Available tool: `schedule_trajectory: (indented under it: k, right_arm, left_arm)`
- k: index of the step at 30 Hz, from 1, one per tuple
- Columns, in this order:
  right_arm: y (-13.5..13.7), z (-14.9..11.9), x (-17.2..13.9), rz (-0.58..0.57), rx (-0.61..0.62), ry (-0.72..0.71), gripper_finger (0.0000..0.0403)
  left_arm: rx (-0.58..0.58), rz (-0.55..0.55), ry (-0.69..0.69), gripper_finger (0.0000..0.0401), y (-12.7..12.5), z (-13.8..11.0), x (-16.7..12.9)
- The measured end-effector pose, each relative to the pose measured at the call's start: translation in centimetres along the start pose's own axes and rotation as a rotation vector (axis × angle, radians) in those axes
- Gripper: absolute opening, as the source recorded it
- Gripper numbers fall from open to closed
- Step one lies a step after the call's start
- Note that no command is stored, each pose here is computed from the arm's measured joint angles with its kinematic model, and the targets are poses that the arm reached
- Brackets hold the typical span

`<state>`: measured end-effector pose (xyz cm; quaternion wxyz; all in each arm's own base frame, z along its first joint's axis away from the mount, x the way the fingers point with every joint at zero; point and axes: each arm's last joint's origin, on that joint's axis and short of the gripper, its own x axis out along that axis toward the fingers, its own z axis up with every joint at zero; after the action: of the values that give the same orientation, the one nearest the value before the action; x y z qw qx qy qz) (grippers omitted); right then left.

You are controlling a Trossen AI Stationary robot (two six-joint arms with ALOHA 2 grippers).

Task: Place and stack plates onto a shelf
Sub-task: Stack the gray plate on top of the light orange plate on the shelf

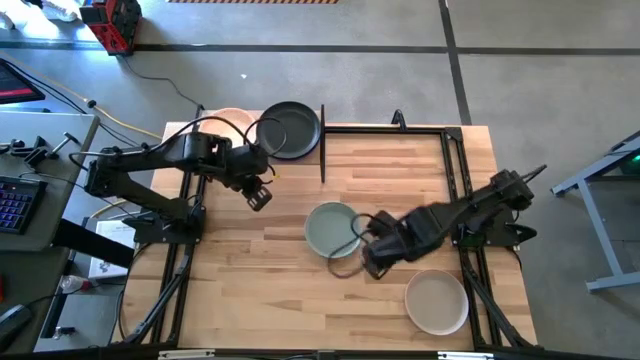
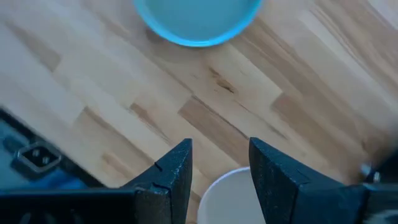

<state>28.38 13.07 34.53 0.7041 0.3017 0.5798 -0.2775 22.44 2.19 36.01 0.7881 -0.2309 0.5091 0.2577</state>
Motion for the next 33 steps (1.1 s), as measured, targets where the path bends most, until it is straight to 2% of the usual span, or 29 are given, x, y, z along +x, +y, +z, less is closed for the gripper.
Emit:
schedule_trajectory:
  k: [6,11,20,33]
  right_arm:
    - [0.8,-4.0,0.2,-0.074,0.182,-0.062,0.0137]
    - [2.3,-6.6,2.0,-0.134,0.207,-0.049,0.0137]
    - [4.6,-8.9,6.3,-0.270,0.272,0.069,0.0137]
    - [6.1,-12.2,10.0,-0.367,0.377,0.074,0.0137]
  left_arm:
    - [0.001,0.000,0.001,0.0044,-0.2,0.1,0.3]
    - [0.011,-0.002,-0.002,0.0044,-0.4,0.3,0.5]
    - [0.031,-0.062,-0.016,0.0044,-0.8,0.7,0.6]
    - [0.046,-0.067,-0.015,0.0044,-0.8,0.7,0.6]
